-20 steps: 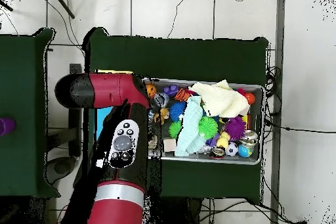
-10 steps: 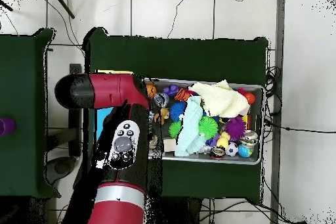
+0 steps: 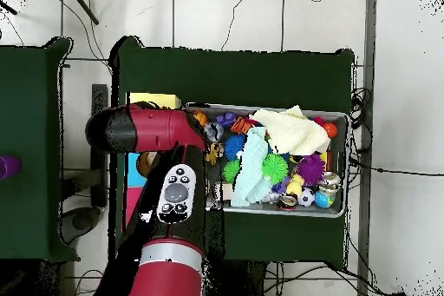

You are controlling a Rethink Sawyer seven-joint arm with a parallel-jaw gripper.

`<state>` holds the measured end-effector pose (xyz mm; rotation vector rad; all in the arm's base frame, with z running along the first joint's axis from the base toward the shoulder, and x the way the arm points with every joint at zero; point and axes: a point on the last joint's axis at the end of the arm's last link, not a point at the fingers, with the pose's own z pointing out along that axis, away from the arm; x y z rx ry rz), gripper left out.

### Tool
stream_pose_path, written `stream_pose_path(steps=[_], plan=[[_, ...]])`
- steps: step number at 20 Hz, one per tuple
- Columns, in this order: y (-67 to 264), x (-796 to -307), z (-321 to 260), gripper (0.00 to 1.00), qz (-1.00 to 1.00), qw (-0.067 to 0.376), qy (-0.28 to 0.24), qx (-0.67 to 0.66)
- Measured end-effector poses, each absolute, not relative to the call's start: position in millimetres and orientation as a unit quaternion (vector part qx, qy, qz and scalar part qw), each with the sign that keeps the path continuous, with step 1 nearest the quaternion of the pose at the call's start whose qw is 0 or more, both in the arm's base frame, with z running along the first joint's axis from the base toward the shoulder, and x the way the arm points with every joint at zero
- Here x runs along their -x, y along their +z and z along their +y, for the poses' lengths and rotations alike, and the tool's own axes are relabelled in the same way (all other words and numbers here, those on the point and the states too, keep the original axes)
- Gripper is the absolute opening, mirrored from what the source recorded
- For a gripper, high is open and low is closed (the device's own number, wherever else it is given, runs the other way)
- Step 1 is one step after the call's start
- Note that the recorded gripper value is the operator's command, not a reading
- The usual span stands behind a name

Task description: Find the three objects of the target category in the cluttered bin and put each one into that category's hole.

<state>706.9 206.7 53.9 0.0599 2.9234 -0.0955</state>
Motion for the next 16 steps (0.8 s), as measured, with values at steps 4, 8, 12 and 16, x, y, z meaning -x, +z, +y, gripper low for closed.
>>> stream_pose_path(steps=[4,8,12,16], plan=[[24,-692,202,0.00,0.997,0.069,-0.036,-0.023],[19,-696,204,0.00,0.998,0.039,-0.033,-0.029],[22,-701,204,0.00,0.999,-0.006,-0.036,-0.029],[22,-706,205,0.00,0.998,-0.043,-0.039,-0.028]])
